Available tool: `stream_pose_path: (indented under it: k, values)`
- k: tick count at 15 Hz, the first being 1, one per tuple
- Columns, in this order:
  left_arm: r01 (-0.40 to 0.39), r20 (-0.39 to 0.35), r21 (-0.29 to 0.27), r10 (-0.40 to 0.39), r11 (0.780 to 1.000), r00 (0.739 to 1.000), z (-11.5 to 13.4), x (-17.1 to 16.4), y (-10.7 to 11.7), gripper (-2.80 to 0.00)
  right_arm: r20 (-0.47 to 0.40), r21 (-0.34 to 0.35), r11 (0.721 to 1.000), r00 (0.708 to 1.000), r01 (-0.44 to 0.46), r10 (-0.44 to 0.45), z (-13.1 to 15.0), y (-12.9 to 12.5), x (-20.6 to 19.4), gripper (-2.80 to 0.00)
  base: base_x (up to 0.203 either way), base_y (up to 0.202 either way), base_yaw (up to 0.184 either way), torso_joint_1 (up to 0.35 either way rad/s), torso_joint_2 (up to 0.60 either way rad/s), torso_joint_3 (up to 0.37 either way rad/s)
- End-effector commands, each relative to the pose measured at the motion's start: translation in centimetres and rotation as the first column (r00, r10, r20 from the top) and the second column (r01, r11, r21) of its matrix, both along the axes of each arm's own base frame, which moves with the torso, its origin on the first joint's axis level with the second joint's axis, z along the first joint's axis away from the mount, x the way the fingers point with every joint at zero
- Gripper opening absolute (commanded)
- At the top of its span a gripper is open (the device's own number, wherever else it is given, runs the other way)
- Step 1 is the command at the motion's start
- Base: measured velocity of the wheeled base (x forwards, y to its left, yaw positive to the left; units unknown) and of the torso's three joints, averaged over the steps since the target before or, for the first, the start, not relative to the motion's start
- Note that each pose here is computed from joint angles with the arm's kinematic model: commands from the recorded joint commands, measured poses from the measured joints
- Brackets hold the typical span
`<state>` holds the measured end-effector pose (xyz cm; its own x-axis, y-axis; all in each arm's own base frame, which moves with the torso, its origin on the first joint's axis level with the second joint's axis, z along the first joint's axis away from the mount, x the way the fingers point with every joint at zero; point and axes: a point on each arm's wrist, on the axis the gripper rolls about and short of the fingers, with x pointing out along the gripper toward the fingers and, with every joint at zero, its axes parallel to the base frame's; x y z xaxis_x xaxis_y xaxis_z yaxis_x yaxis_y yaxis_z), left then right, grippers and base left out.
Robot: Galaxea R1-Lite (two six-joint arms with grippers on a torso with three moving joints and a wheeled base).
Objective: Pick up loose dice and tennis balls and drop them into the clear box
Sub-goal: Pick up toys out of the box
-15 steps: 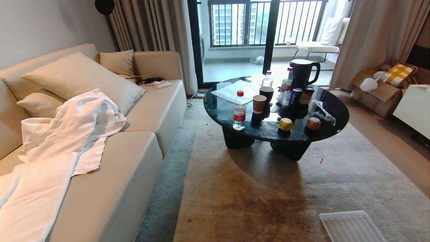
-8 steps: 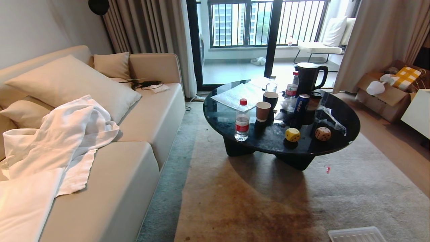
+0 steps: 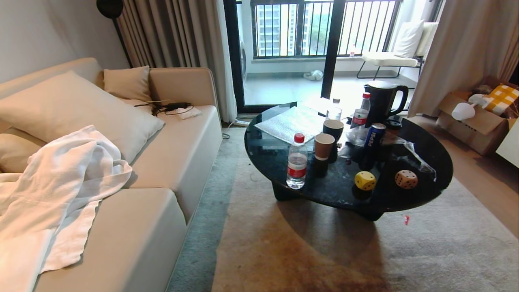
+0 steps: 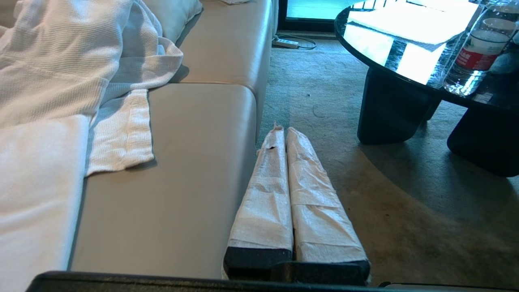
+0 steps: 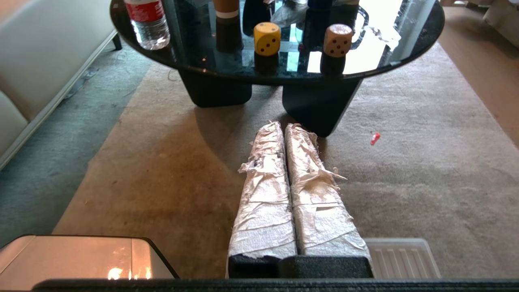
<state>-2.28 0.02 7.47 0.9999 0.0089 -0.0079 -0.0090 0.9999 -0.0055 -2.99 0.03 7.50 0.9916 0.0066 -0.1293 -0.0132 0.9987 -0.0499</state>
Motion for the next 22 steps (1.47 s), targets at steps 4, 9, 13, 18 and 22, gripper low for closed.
stream_pose_path:
  k: [4,9,13,18,22]
  values:
    - [0.000,0.000,-0.001,0.000,1.000,1.000,0.00,0.00,0.00,-2.80,-0.002,-0.001,1.000,1.000,0.000,0.000,-0.01,0.00,0.01,-2.80,0.184,0.000,0.000,0.002,0.00,0.002]
    - [0.000,-0.001,-0.002,0.000,1.000,1.000,0.00,0.01,0.00,-2.80,-0.002,-0.001,1.000,1.000,-0.001,0.001,-0.01,0.00,0.01,-2.80,0.184,0.000,-0.002,0.004,0.00,0.003]
    - [0.000,-0.001,-0.002,0.000,1.000,1.000,-0.04,0.01,0.00,-2.80,-0.001,-0.005,1.000,1.000,-0.003,0.003,-0.01,0.00,0.00,-2.80,0.183,0.000,-0.001,0.001,0.00,0.001]
    - [0.000,0.000,-0.002,0.000,1.000,1.000,0.00,0.00,0.00,-2.80,-0.002,-0.002,1.000,1.000,0.000,0.000,-0.01,0.00,0.01,-2.80,0.181,0.000,-0.001,0.003,0.00,0.001]
    - [0.000,-0.001,-0.002,0.000,1.000,1.000,-0.04,0.01,0.00,-2.80,-0.001,-0.002,1.000,1.000,-0.001,0.001,-0.01,0.00,0.00,-2.80,0.029,0.000,-0.002,0.001,0.00,0.000]
